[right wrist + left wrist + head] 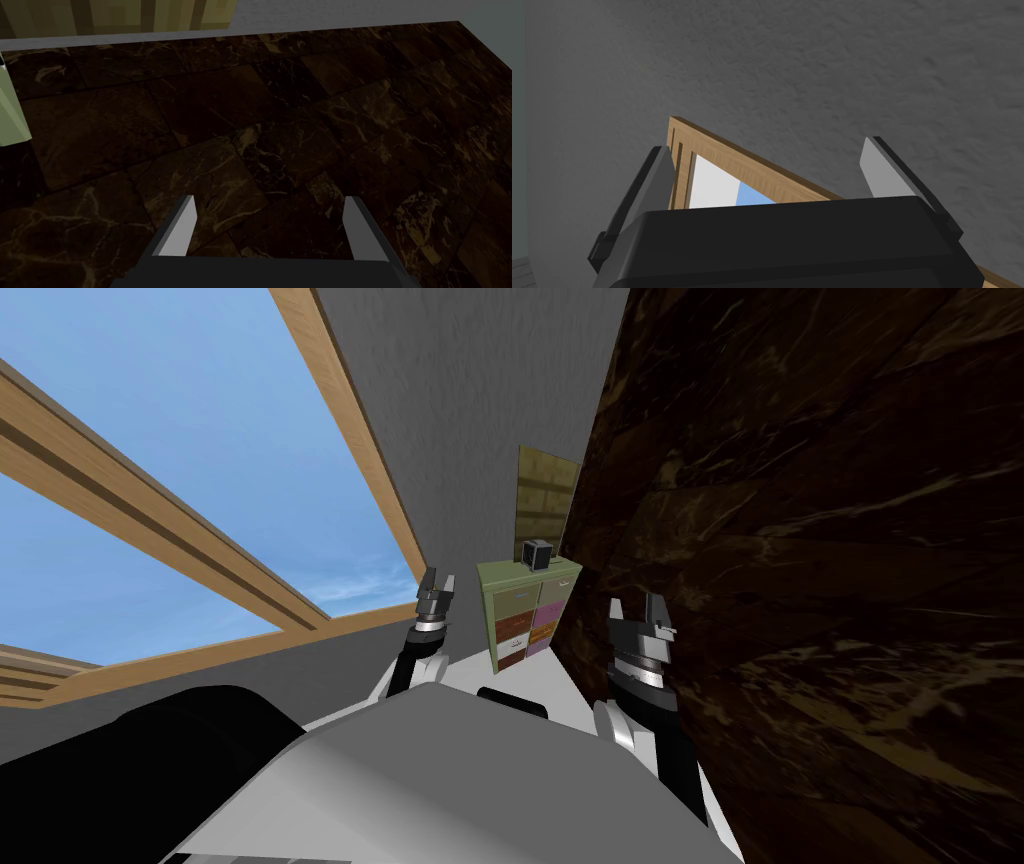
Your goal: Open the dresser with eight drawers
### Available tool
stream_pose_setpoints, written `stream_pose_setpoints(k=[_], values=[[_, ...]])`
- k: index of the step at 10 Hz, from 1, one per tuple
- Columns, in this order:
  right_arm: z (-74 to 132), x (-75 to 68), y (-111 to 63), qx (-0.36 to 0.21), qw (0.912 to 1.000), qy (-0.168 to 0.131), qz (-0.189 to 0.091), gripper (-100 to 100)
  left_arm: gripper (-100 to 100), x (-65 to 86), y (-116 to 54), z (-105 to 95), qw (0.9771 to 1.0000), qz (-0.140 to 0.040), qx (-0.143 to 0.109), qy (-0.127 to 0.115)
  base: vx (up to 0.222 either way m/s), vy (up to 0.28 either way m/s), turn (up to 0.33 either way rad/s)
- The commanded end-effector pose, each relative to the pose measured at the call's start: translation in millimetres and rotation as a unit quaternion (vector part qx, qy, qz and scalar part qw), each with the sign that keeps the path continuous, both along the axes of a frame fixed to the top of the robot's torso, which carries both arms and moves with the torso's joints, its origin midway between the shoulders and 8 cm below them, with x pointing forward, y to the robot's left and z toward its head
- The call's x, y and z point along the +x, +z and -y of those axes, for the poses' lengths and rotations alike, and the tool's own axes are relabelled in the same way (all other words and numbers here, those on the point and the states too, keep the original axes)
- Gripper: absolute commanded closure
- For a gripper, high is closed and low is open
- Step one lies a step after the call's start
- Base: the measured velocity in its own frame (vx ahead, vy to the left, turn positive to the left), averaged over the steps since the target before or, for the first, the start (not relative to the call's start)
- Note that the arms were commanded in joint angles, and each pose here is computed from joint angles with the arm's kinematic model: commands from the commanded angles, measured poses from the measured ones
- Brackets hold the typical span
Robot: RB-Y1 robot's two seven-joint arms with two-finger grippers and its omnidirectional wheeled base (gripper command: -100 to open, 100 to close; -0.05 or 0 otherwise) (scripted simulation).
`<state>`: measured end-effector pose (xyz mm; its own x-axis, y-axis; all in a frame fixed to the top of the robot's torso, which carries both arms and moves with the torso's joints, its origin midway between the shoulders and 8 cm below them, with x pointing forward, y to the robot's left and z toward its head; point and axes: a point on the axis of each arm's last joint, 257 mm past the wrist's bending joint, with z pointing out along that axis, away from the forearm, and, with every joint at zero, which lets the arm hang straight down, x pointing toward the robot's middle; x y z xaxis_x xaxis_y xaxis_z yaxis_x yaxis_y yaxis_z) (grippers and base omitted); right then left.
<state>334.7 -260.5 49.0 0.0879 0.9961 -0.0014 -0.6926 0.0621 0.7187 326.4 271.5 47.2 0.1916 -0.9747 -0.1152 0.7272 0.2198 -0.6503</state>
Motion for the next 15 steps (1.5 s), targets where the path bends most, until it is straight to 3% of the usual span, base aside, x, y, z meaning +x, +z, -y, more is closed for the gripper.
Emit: stream_pose_setpoints(k=[1,9,10,11,12,14,15], values=[[0,0.0,0.0,0.000,1.0000,0.000,0.000,0,0,0.0,0.0,0.0,1.0000,0.000,0.000,0.000,0.000,0.000,0.000],[0,-0.1,0.2,0.000,1.0000,0.000,0.000,0,0,-0.1,0.1,0.0,1.0000,0.000,0.000,0.000,0.000,0.000,0.000],[-10,11.8,-16.7,-0.036,0.9989,0.004,-0.029,-100,0,-0.1,0.1,0.0,1.0000,0.000,0.000,0.000,-0.020,0.019,0.058],[-14,18.9,-28.0,-0.052,0.9975,0.005,-0.048,-100,0,0.0,0.0,0.0,1.0000,0.000,0.000,0.000,-0.044,0.036,0.072],[-15,18.9,-28.1,-0.056,0.9973,0.004,-0.048,-100,0,0.1,-0.1,0.0,1.0000,0.000,0.000,0.000,-0.036,0.027,0.018],[-23,35.6,-58.4,-0.095,0.9911,0.002,-0.094,-100,0,0.1,-0.1,0.0,1.0000,0.000,0.000,0.000,-0.047,0.032,0.058],[-24,35.7,-58.8,-0.104,0.9901,-0.001,-0.094,-100,0,0.1,-0.1,0.0,1.0000,0.000,0.000,0.000,-0.037,0.032,0.026]])
